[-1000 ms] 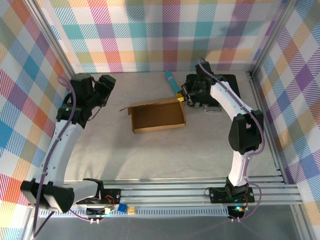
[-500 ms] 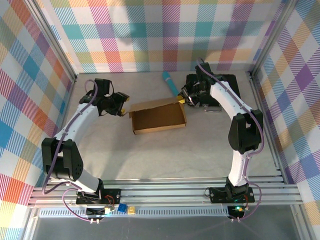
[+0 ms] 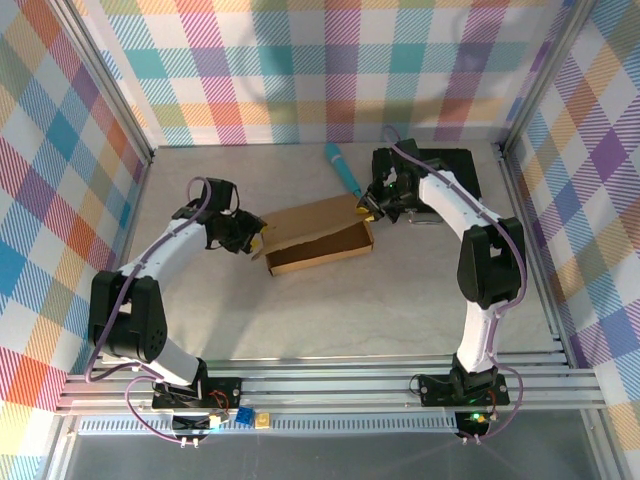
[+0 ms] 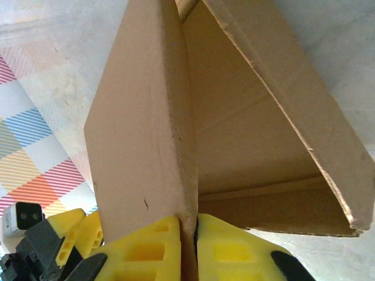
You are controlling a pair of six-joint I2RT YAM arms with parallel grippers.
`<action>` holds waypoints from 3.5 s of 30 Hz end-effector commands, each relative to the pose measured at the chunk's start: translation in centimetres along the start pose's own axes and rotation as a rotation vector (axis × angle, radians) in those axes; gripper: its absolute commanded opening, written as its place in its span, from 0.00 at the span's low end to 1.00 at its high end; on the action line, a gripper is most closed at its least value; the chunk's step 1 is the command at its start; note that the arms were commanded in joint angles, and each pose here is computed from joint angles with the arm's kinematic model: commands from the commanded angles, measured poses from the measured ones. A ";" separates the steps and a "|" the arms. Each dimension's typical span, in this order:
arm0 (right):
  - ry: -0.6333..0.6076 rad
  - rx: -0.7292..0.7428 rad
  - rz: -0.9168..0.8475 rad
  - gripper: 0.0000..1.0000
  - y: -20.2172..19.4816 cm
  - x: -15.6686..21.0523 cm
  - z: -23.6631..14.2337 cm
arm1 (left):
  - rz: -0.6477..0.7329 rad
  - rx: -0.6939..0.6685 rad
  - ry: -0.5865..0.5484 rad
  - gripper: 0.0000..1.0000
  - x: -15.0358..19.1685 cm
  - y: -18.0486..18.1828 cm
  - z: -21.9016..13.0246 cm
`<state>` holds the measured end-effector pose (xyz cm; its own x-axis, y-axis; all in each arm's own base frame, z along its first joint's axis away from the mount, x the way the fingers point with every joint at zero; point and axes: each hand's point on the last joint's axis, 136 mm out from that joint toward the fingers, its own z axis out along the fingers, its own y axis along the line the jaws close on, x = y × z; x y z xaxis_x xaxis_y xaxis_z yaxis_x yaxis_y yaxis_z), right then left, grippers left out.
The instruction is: Fold the paper box
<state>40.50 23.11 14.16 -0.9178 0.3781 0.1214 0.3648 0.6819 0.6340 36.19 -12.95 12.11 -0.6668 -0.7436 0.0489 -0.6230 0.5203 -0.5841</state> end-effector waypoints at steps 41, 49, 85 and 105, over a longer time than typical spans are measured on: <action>0.092 0.388 -0.201 0.27 -10.3 2.7 3.0 | 0.187 -0.083 0.117 0.50 1.9 3.1 5.6; 0.033 0.399 -0.304 0.51 -7.9 2.8 -0.5 | 0.222 -0.156 0.108 0.37 2.1 4.9 6.2; 0.125 -0.065 -0.372 0.70 -5.3 -1.3 2.7 | 0.426 -0.022 0.143 0.12 -0.9 6.6 4.4; 0.263 -0.263 -0.387 0.82 -3.0 1.1 6.1 | 0.470 0.050 0.198 0.06 -1.9 8.8 4.2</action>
<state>40.18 24.68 8.33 -0.9992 -0.0336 -0.0227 -0.0377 0.5607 0.8272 35.32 -10.10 6.20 -0.9323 -0.3312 -0.1457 -0.1533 0.7264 -0.6700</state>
